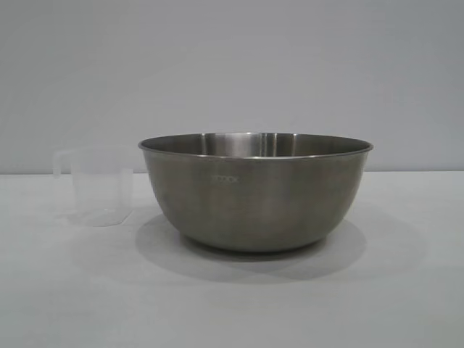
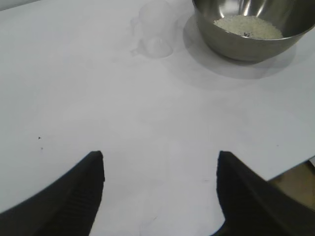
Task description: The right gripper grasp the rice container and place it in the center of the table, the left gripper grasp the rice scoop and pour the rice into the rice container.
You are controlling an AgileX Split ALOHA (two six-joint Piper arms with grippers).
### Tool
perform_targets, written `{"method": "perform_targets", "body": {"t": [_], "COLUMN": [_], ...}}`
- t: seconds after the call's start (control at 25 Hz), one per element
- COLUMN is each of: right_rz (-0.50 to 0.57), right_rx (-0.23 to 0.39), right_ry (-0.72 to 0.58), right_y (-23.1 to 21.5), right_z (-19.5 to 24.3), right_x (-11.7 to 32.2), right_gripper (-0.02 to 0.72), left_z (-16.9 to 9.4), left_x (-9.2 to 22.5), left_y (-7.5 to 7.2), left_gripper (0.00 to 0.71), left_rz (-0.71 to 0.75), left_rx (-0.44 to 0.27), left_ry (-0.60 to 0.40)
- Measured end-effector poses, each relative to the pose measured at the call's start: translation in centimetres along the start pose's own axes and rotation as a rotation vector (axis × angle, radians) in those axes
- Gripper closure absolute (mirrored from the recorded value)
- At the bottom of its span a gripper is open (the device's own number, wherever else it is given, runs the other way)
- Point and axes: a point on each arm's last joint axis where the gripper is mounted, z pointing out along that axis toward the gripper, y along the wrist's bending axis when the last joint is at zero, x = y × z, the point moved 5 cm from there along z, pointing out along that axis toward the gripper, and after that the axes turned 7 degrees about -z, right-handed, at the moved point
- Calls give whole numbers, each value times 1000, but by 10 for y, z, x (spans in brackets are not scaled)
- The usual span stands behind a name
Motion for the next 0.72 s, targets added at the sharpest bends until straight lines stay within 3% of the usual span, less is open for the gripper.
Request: {"method": "perform_targets", "body": {"t": [0.2, 0.72], "right_rz": [0, -25], "right_rx": [0, -41], "right_ry": [0, -5], "right_y": [0, 2], "right_z": [0, 0], "right_x": [0, 0], "right_gripper": [136, 136], "left_z": [-3, -4], "left_x": [0, 0], "left_y": [3, 3], "left_gripper": [245, 245], "left_rz": [-39, -40], "left_rx": [-60, -61], "left_ry": [-33, -36]}}
